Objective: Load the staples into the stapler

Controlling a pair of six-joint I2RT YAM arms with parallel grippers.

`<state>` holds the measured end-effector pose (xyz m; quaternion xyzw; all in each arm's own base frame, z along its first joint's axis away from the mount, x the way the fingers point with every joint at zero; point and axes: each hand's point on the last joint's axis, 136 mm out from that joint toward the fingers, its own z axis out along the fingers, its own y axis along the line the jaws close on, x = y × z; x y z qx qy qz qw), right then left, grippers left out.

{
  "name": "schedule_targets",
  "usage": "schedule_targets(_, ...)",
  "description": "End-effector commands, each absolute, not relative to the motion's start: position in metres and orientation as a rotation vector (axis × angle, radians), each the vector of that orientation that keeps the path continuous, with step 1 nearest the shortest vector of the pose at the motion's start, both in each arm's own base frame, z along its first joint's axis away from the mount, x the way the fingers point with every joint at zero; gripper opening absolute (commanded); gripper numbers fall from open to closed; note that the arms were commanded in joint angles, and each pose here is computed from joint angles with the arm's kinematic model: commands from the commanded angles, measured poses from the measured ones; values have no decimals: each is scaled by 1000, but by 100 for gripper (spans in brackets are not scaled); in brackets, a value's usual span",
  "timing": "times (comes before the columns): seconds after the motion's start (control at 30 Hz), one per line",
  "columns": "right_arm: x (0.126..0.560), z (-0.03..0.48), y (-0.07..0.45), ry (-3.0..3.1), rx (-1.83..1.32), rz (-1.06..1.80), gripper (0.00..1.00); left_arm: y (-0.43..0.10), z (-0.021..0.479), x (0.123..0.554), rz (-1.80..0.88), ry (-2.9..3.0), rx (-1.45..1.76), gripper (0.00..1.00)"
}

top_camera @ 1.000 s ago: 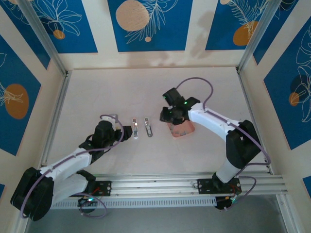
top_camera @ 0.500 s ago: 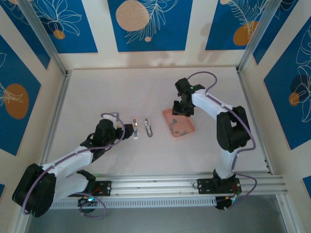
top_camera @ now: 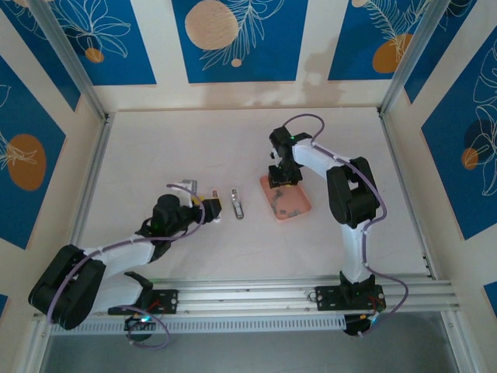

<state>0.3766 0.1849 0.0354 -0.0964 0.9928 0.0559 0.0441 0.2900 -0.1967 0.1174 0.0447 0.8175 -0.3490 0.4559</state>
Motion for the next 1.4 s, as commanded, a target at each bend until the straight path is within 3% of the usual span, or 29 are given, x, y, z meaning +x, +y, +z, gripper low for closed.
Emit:
schedule_targets(0.0, 370, 32, 191, 3059, -381, 199, 41, -204, 136, 297, -915, 1955, 124, 79)
schedule_targets(0.53, 364, 16, 191, 3108, -388, 188, 38, -203, 132, 297, -903, 1973, 120, 79)
schedule_targets(0.87, 362, 7, 183, 3149, -331, 115, 26, -203, 130, 298, -897, 1981, 121, 79)
schedule_targets(1.2, 356, 9, 187, 3175, -309, 141, 29, -203, 129, 298, -898, 1985, 122, 79)
schedule_targets(1.37, 352, 2, 180, 3208, -271, 87, 24, -203, 129, 297, -900, 1987, 123, 79)
